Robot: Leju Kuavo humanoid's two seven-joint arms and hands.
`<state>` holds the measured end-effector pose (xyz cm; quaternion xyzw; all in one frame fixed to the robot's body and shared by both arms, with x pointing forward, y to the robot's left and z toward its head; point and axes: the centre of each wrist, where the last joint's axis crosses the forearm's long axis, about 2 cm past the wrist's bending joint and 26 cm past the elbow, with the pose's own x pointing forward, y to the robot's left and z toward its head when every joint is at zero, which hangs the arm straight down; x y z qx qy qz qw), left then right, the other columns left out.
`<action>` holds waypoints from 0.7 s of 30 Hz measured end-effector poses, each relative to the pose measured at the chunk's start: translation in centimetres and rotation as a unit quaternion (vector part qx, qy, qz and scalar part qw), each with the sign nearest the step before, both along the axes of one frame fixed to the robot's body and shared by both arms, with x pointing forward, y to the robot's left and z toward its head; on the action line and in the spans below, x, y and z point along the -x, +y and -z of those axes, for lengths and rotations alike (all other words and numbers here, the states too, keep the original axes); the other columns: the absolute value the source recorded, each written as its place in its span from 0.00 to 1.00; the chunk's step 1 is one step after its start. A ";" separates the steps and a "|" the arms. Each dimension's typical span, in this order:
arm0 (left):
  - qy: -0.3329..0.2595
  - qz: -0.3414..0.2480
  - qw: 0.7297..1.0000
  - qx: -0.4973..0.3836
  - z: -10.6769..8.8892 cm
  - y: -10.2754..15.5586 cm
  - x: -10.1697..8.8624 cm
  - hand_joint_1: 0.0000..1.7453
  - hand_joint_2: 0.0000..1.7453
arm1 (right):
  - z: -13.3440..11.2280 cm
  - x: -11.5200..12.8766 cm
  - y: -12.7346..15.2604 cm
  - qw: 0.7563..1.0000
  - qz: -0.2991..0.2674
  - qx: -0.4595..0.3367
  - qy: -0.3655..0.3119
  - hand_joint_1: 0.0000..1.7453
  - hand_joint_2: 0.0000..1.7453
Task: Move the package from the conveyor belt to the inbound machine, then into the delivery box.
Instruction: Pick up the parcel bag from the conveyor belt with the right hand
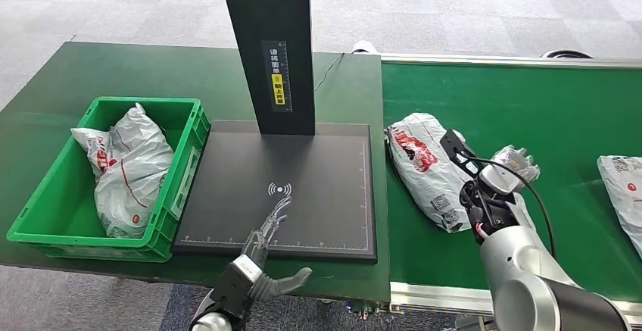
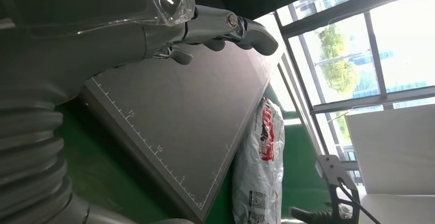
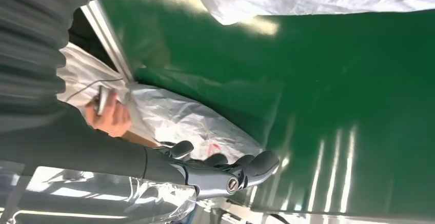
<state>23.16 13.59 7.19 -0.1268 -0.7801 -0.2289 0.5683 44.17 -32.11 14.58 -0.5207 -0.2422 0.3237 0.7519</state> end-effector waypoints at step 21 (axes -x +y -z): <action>-0.015 0.006 1.000 -0.002 -0.8 -0.7 -1.3 0.00 1.00 | 2.6 1.5 2.5 0.917 -0.012 -0.398 -0.038 0.00 1.00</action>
